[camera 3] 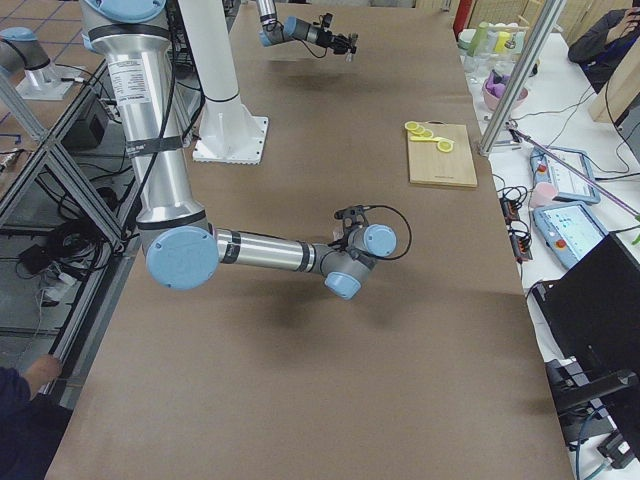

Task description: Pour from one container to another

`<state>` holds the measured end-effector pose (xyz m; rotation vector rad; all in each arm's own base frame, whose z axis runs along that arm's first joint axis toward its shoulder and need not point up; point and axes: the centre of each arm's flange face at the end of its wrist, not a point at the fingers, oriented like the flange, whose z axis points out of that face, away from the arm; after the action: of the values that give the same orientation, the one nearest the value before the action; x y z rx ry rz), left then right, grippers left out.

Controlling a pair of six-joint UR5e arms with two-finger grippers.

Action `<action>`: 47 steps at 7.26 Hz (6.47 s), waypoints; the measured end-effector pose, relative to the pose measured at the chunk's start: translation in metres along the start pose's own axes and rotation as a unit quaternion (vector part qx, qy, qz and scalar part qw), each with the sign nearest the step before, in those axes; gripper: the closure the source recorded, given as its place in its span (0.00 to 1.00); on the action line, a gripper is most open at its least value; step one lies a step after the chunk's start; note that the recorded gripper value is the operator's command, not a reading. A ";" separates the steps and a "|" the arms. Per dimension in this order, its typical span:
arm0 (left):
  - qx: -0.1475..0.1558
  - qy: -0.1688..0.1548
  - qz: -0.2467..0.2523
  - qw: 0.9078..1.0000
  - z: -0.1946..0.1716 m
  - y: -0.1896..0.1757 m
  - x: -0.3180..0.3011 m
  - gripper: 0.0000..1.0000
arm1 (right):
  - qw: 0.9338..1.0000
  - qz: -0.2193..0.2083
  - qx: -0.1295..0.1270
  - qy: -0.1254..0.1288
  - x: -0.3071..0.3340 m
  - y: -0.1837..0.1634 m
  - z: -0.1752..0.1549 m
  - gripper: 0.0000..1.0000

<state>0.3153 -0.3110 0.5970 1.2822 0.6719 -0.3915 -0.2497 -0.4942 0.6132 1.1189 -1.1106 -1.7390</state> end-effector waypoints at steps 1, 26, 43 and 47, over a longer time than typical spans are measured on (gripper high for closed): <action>-0.005 -0.017 0.020 1.000 0.003 0.005 0.003 1.00 | 1.000 0.000 0.000 0.000 0.000 0.000 0.000 1.00; -0.028 -0.012 -0.014 0.999 -0.058 -0.010 0.022 0.02 | 0.996 0.055 0.074 0.004 0.044 -0.047 -0.076 0.00; -0.497 -0.033 -0.094 0.862 0.061 -0.219 -0.156 0.02 | 0.808 0.581 -0.014 0.098 0.142 -0.155 -0.273 0.00; -0.560 0.015 -0.010 0.829 0.031 -0.248 -0.295 0.02 | 0.735 0.621 -0.205 0.176 0.104 -0.093 -0.281 0.00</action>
<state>-0.0514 -0.4327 0.6090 0.1495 0.7568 0.0508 -0.0316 -0.6314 0.4338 0.1945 -0.8050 -0.5719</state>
